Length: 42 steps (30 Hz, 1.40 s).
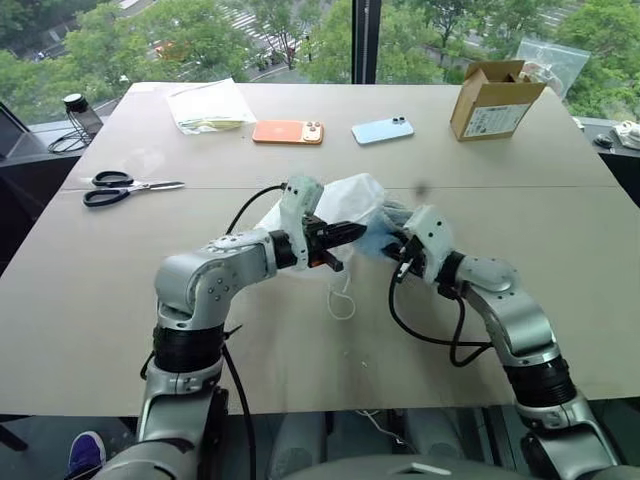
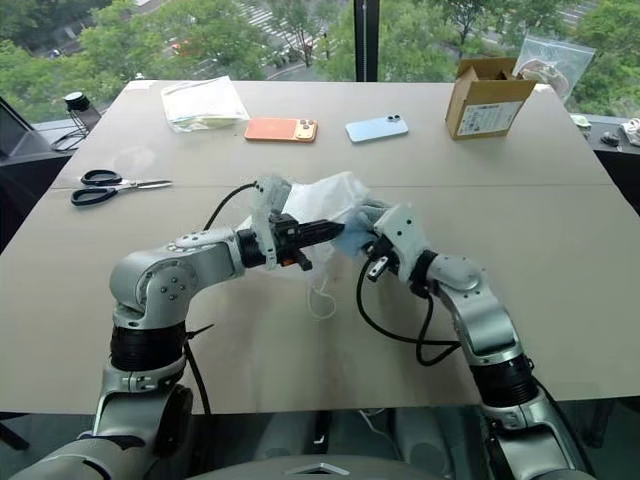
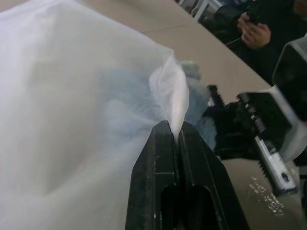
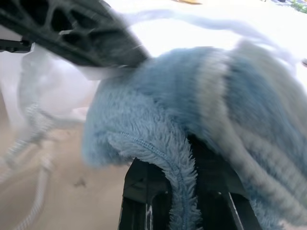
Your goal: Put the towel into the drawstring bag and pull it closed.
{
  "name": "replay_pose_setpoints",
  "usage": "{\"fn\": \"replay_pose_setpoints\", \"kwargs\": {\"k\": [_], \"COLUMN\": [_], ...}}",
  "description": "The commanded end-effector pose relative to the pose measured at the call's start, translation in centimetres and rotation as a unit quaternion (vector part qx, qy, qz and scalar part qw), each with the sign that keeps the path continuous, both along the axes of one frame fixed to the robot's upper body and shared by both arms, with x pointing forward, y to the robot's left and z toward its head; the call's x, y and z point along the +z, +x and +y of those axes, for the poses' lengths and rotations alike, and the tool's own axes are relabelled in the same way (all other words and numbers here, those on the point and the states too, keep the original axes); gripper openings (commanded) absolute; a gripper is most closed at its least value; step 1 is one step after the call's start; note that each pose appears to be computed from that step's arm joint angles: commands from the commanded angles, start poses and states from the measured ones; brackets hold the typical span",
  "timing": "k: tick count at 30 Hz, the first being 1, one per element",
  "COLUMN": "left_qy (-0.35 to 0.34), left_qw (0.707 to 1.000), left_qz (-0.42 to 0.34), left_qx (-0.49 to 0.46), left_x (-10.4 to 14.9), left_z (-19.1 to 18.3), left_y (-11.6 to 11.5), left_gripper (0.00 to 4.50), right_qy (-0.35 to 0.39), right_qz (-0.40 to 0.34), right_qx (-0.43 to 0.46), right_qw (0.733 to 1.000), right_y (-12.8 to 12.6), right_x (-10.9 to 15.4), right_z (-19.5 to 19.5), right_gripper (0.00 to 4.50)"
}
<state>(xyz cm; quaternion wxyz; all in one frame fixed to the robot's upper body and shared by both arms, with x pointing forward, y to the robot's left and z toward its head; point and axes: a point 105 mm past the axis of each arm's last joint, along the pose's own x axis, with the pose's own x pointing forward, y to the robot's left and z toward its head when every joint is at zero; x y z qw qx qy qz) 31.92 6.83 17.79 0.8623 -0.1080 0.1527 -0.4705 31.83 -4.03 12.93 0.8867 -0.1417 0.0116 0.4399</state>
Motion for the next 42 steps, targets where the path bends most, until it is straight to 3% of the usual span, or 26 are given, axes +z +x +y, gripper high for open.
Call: {"fn": "replay_pose_setpoints", "kwargs": {"k": [1, 6, 10, 15, 23, 30, 34, 37, 42], "left_qy": [-0.03, -0.014, -0.003, 0.029, 0.034, -0.006, -0.013, -0.022, -0.057], "left_qw": [0.999, 0.999, 0.999, 0.998, 0.998, 0.996, 0.997, 0.996, 0.992], "left_qz": [0.008, 0.028, 0.04, 0.034, 0.003, -0.04, -0.033, -0.045, -0.113], "left_qx": [-0.017, -0.029, -0.03, -0.031, -0.043, -0.076, -0.074, -0.068, -0.029], "left_x": [1.2, 0.1, -0.6, -1.6, -0.9, 1.8, 1.7, 1.7, 4.6], "left_z": [-1.3, -2.0, -1.4, 0.6, 0.1, -2.5, -1.6, -0.7, -0.2], "left_y": [-0.2, -0.9, -1.5, -2.6, -2.2, -2.1, -2.3, -2.4, -0.7], "left_gripper": [0.0, 0.0, 0.0, 0.0, 0.0, 0.0, 0.0, 0.0, 0.0], "right_qy": [-0.057, -0.094, 0.033, 0.169, 0.26, 0.335, 0.461, 0.498, 0.438], "right_qz": [-0.087, -0.127, -0.068, 0.011, 0.099, 0.226, 0.304, 0.339, 0.376], "right_qx": [0.062, 0.077, 0.024, -0.009, 0.046, 0.085, 0.115, 0.144, 0.175], "right_qw": [0.993, 0.984, 0.997, 0.985, 0.959, 0.911, 0.826, 0.785, 0.798], "right_y": [-1.2, -0.6, 0.5, 0.8, -0.5, -0.8, -0.6, -1.1, -3.4], "right_x": [1.0, 0.8, 2.8, 4.4, 5.2, 4.6, 6.5, 7.3, 6.4], "right_z": [3.1, 4.2, 3.1, -0.8, -0.2, 2.2, 1.6, 0.8, 2.0], "right_gripper": [0.03, 0.03, 0.03, 0.03, 0.03, 0.03, 0.03, 0.03, 0.03]}}
